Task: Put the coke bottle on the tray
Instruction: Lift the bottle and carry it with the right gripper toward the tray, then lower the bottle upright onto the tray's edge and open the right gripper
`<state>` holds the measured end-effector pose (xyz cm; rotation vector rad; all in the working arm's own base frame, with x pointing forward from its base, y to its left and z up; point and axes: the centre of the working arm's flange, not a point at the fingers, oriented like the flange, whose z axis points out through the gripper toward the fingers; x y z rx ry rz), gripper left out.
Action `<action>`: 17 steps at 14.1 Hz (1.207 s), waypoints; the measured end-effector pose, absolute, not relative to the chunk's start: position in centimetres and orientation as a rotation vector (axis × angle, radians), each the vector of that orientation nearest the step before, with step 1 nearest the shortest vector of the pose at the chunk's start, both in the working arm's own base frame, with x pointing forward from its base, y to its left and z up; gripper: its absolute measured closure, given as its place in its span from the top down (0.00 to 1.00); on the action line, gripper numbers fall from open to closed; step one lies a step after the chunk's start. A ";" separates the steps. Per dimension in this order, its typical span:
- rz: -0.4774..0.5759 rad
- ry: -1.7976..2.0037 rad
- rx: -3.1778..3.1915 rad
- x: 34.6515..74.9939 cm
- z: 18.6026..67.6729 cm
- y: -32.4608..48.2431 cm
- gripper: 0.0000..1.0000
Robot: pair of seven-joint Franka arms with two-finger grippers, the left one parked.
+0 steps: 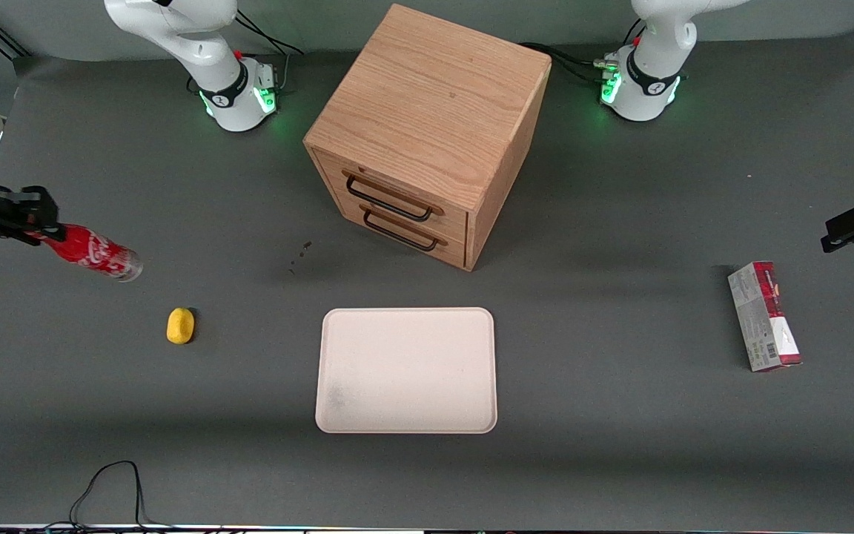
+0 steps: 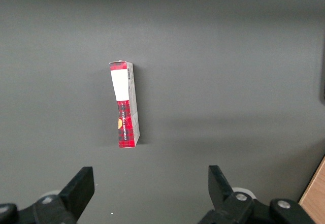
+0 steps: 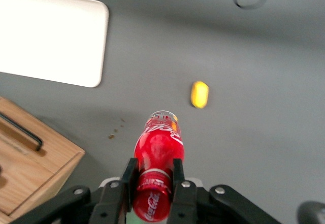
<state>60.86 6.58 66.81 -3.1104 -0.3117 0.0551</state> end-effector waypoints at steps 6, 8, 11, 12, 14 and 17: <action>-0.039 -0.588 -3.134 64.2 60.5 21.0 0.31; -0.052 -0.579 -3.150 64.1 58.0 26.6 0.31; -0.092 -0.579 -3.129 65.1 55.0 30.7 0.31; -0.103 -0.579 -3.123 65.7 54.1 31.0 0.31; -0.106 -0.575 -3.116 66.6 52.6 31.1 0.31; -0.116 -0.574 -3.109 67.3 51.2 31.4 0.31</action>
